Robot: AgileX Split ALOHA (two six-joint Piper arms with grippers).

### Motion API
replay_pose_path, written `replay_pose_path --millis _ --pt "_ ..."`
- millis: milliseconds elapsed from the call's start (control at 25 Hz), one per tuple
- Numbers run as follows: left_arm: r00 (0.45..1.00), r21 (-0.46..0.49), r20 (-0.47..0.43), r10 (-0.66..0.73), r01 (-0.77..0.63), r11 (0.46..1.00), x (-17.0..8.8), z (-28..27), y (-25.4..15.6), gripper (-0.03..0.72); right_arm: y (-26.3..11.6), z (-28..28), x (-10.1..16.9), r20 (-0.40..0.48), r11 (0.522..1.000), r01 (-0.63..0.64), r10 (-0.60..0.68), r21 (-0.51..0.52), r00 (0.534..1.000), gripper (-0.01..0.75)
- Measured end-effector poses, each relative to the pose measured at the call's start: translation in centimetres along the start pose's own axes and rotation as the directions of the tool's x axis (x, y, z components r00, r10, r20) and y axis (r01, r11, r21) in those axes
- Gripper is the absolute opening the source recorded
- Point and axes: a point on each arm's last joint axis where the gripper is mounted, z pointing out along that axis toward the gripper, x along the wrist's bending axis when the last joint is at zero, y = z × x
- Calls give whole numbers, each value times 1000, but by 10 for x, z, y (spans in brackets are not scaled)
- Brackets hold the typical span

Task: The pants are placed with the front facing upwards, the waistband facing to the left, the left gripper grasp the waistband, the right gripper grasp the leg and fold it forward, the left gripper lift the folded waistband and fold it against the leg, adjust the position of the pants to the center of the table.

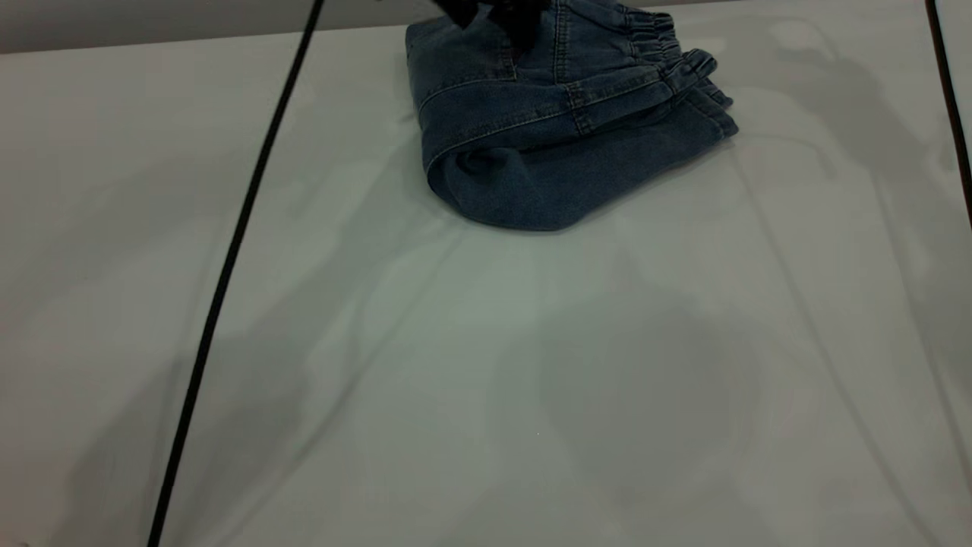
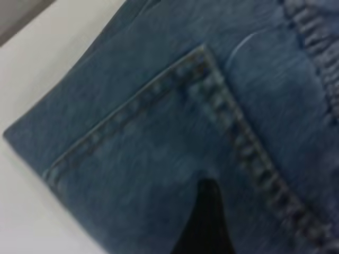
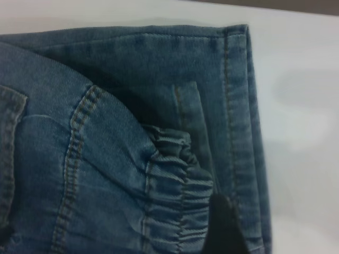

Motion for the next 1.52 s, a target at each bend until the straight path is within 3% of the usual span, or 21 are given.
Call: replay_pose_path --millis 360,640,840,1080,1520 --pt "1000 88 21 9 -11 996 -10 38 -24 559 0 0 0 0 1000 0 0 0 1000 411" --pt "995 82 39 90 -93 992 -12 41 -25 549 0 0 0 -1 1000 0 0 0 1000 411" --pt "977 145 129 171 -190 971 -17 39 -32 517 0 0 0 0 1000 0 0 0 1000 411" --pt "953 199 248 174 -227 953 -27 36 -40 498 0 0 0 0 1000 0 0 0 1000 411" --pt "862 295 422 281 -423 857 -34 28 -56 495 0 0 0 0 1000 0 0 0 1000 411"
